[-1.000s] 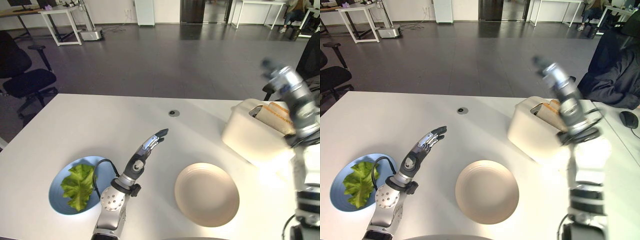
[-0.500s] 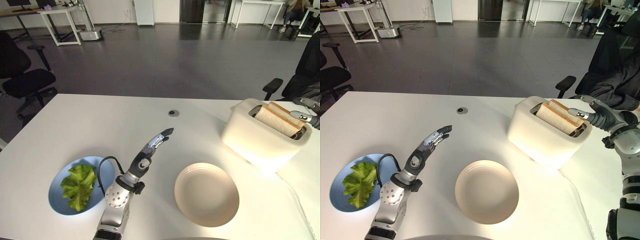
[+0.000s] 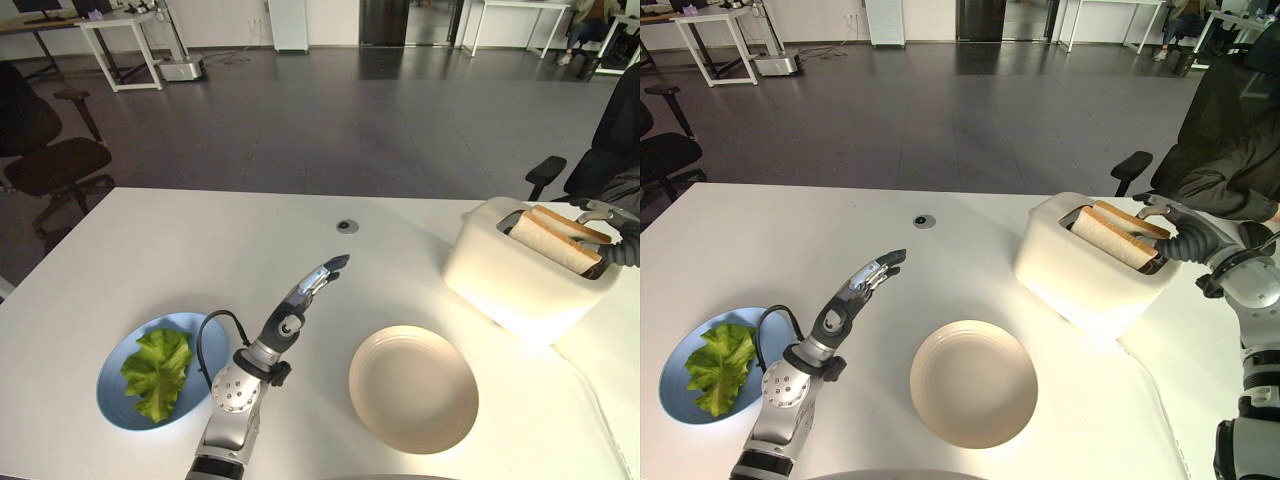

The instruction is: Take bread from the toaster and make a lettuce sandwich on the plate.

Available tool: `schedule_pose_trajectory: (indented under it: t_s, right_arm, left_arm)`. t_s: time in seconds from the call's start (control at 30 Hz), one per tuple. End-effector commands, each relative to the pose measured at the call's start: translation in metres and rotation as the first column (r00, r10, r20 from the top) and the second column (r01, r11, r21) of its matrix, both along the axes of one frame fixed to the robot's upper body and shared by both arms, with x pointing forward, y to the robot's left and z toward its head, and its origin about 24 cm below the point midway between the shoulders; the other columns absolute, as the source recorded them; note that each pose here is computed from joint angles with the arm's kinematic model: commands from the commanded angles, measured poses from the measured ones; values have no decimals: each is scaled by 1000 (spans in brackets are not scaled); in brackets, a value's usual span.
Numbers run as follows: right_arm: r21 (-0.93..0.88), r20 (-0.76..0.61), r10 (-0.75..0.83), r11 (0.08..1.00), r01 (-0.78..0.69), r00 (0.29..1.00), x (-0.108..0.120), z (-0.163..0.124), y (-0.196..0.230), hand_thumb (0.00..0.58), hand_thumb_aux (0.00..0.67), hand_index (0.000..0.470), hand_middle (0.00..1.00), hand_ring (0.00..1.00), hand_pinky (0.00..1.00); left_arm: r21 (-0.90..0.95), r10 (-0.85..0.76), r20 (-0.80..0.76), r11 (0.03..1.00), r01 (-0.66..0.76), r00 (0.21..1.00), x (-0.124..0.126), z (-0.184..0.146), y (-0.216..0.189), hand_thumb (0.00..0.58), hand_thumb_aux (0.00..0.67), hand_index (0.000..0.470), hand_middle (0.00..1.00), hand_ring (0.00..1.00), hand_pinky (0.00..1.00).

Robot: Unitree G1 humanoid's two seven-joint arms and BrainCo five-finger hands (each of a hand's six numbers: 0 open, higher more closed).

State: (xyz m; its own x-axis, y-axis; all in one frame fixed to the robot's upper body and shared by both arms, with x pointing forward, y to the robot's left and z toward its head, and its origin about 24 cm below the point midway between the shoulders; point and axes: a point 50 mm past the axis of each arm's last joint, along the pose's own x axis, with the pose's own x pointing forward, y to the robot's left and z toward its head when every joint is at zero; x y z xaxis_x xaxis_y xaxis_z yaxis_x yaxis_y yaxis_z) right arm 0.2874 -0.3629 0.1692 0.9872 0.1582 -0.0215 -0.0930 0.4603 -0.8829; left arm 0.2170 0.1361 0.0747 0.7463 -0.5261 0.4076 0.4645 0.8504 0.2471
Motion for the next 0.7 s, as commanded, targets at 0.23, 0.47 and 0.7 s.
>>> schedule_pose_trajectory:
  t_s: [0.23, 0.47, 0.7]
  right_arm:
    - [457, 144, 117, 873, -171, 983, -7, 70, -1, 580, 670, 470, 0, 0, 0]
    - [578, 152, 442, 686, -443, 884, -22, 111, 28, 580, 670, 470, 0, 0, 0]
    - [576, -195, 795, 567, -589, 574, -30, 49, 112, 580, 670, 470, 0, 0, 0]
  left_arm:
    - [55, 77, 59, 995, -81, 995, 1, 21, 26, 0, 0, 0, 0, 0, 0]
    - [279, 178, 170, 935, -221, 969, -14, 57, 68, 0, 0, 0, 0, 0, 0]
    - [558, 349, 182, 733, -389, 919, -47, 68, 133, 0, 0, 0, 0, 0, 0]
